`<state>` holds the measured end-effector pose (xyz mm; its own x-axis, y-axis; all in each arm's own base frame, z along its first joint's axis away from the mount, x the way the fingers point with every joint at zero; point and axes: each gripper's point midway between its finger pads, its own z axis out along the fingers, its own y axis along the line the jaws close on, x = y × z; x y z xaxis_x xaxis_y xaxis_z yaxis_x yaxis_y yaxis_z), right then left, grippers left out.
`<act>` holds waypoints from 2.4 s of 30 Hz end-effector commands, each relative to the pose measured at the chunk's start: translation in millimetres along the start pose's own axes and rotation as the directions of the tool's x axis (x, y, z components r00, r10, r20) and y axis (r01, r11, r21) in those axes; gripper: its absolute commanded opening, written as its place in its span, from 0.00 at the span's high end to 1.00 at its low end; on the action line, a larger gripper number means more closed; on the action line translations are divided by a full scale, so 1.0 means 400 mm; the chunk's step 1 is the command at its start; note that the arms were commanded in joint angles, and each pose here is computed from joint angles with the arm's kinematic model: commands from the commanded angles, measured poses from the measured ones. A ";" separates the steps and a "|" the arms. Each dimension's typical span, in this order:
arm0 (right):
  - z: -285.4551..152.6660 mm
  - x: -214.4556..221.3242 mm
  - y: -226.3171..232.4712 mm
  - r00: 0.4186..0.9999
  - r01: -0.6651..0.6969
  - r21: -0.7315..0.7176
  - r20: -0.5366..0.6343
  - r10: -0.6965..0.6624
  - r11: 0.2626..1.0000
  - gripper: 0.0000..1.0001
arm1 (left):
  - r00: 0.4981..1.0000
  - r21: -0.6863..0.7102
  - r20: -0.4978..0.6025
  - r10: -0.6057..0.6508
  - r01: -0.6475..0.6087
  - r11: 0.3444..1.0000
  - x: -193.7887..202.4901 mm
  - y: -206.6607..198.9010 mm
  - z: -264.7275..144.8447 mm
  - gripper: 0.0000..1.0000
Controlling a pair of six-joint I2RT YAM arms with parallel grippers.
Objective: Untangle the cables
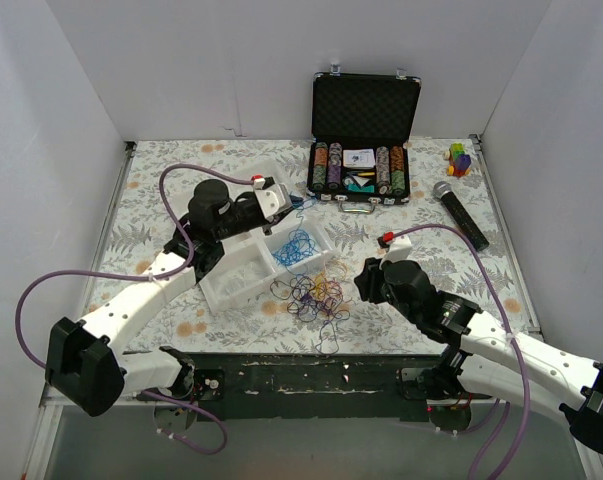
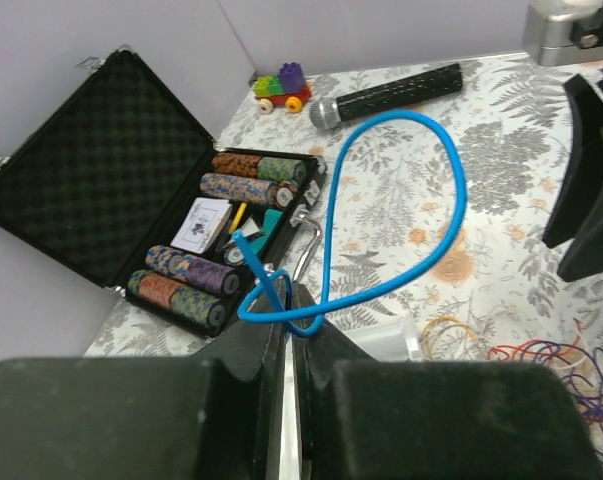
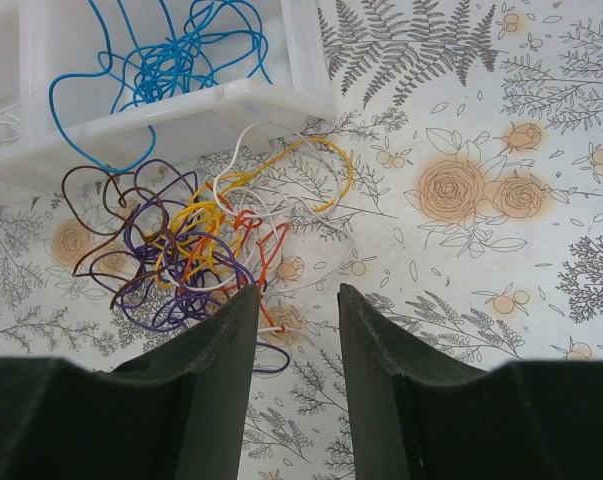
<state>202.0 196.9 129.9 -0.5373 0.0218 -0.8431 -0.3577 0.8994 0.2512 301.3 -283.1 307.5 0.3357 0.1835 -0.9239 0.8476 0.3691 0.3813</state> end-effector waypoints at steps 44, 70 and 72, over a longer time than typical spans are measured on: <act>-0.006 -0.057 0.021 0.997 -0.036 -0.036 0.068 0.039 0.999 0.55 | 0.994 -0.020 0.068 0.082 -0.081 0.997 -0.156 0.083 -0.028 1.00; -0.004 -0.053 0.013 0.997 -0.042 -0.033 0.069 0.044 0.999 0.55 | 0.993 0.109 -0.120 -0.013 0.026 0.994 0.113 -0.048 -0.039 1.00; -0.002 -0.052 0.014 0.997 -0.042 -0.033 0.065 0.044 0.999 0.55 | 0.991 0.126 -0.133 -0.035 0.052 0.991 0.134 -0.068 -0.044 1.00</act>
<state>204.3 197.6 134.6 -0.5353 0.0465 -0.8434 -0.3575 0.8922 0.2760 302.5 -267.9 262.5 0.2804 0.2808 -0.9179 0.8769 0.3141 0.3640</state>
